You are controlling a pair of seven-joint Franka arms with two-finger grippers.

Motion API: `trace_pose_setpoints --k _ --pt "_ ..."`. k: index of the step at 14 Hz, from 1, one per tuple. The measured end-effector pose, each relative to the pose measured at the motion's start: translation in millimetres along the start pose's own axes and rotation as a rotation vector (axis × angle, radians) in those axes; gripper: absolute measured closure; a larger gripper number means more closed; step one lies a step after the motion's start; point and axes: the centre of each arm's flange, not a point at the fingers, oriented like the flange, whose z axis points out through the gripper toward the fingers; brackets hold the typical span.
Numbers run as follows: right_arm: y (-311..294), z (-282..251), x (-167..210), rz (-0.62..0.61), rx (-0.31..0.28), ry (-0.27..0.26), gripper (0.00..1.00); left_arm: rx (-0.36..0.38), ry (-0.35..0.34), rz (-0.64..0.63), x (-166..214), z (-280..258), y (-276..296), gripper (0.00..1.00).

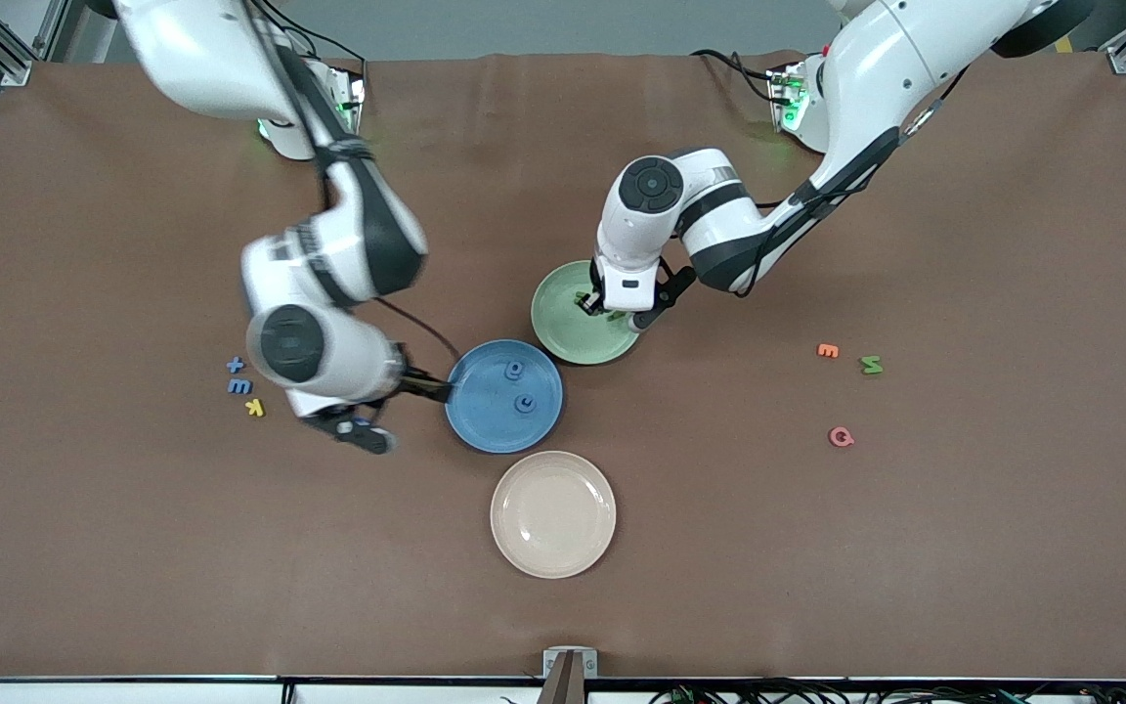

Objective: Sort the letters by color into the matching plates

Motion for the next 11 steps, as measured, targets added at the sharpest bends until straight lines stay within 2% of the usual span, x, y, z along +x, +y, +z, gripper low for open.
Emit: trace_pose_setpoints --k 1,4,6,8,11 --pt "38.2 -12.9 11.8 -0.062 0.0 -0.004 0.0 0.005 0.004 0.003 -2.0 10.8 0.3 0.72" --pt "144.9 -19.8 35.0 -0.215 -0.057 0.0 0.0 0.014 0.029 -0.011 -6.4 32.1 6.5 0.72" --pt "204.6 -15.8 48.4 -0.336 -0.053 -0.002 0.0 0.007 0.031 -0.021 -6.7 33.9 12.8 0.57" --pt "266.0 -10.6 65.5 -0.455 -0.038 0.005 0.0 -0.002 0.032 -0.047 -2.7 30.7 16.8 0.37" --pt "328.9 21.9 75.6 -0.543 -0.057 0.073 0.0 -0.018 0.047 -0.089 24.2 19.8 22.0 0.05"
